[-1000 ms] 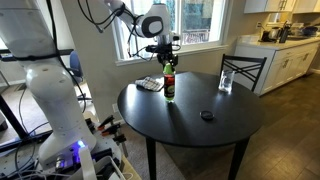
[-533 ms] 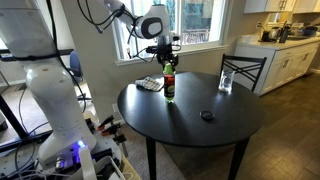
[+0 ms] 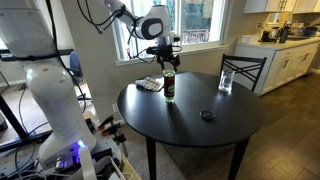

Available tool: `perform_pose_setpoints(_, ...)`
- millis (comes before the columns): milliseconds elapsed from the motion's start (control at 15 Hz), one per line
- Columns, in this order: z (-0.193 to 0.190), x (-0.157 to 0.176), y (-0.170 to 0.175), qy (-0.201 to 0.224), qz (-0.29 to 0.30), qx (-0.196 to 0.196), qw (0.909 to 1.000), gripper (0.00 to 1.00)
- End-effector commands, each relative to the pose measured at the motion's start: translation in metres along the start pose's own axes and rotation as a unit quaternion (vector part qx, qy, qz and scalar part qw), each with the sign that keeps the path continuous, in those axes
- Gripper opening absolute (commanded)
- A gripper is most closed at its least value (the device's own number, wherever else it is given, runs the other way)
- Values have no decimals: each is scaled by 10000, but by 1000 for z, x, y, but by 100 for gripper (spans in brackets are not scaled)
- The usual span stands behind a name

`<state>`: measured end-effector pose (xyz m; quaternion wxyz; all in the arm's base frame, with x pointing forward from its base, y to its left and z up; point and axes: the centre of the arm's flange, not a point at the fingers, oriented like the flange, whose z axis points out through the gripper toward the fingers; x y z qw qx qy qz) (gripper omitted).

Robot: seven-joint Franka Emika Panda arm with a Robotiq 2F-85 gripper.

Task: Pick up the green tennis ball and put it in the storage container

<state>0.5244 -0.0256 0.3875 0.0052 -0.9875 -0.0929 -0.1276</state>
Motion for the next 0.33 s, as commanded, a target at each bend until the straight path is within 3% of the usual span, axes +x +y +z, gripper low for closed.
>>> perform_pose_setpoints(0, -5, -13, 10, 59, 60, 9, 10000, 100)
perform_pose_setpoints(267, 0, -2, 6, -7, 59, -13, 10000, 100)
